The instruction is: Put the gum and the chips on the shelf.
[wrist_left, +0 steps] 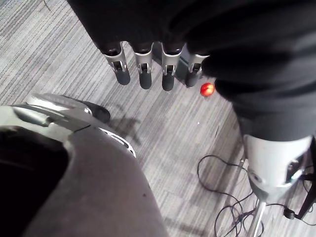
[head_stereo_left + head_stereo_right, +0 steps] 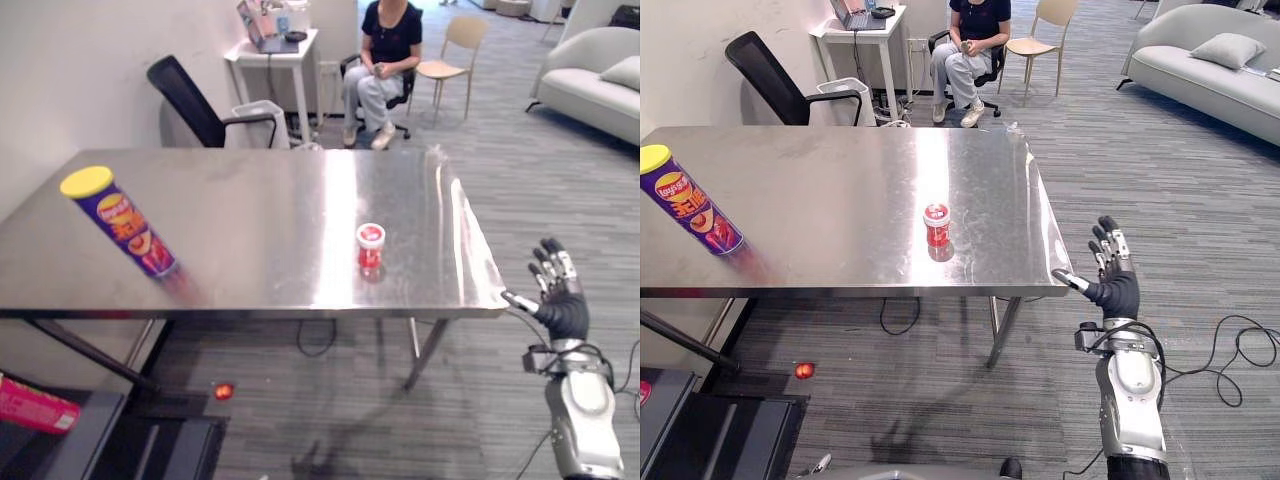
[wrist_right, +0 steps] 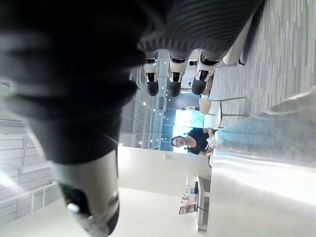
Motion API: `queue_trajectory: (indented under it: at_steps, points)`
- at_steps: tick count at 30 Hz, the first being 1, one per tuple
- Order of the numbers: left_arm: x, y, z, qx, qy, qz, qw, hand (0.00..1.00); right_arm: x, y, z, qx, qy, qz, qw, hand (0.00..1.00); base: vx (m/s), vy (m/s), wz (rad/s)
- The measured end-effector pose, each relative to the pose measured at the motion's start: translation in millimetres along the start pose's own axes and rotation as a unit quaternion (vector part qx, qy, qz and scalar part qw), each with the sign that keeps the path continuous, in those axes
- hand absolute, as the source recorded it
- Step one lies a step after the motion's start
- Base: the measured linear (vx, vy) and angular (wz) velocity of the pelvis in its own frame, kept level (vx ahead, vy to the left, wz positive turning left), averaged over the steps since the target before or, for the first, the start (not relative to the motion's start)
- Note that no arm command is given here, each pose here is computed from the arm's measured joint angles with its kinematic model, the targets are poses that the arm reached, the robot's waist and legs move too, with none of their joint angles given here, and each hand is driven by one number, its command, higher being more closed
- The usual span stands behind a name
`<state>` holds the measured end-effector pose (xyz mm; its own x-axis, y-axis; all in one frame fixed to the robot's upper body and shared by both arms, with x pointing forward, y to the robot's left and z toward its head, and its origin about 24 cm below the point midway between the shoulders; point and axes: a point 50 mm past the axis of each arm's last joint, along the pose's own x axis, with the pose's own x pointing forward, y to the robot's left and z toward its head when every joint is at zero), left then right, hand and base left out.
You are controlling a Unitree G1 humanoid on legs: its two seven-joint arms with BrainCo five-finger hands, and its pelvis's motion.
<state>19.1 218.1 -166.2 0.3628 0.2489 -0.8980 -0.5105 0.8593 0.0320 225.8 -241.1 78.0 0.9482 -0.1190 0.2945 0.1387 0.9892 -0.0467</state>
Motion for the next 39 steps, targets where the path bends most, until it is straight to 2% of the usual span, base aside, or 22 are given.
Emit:
queue_trajectory:
  at_steps: [22, 39]
  points:
    - [4, -5, 12, 0.031, -0.010, -0.002, 0.999, 0.00, 51, 60, -11, 0.033, 0.015, 0.075, 0.997, 0.00, 0.00, -0.005, 0.05]
    - [8, -10, 26, 0.053, -0.032, -0.009, 0.998, 0.00, 74, 99, -19, 0.021, 0.043, 0.128, 0.991, 0.00, -0.01, -0.011, 0.06]
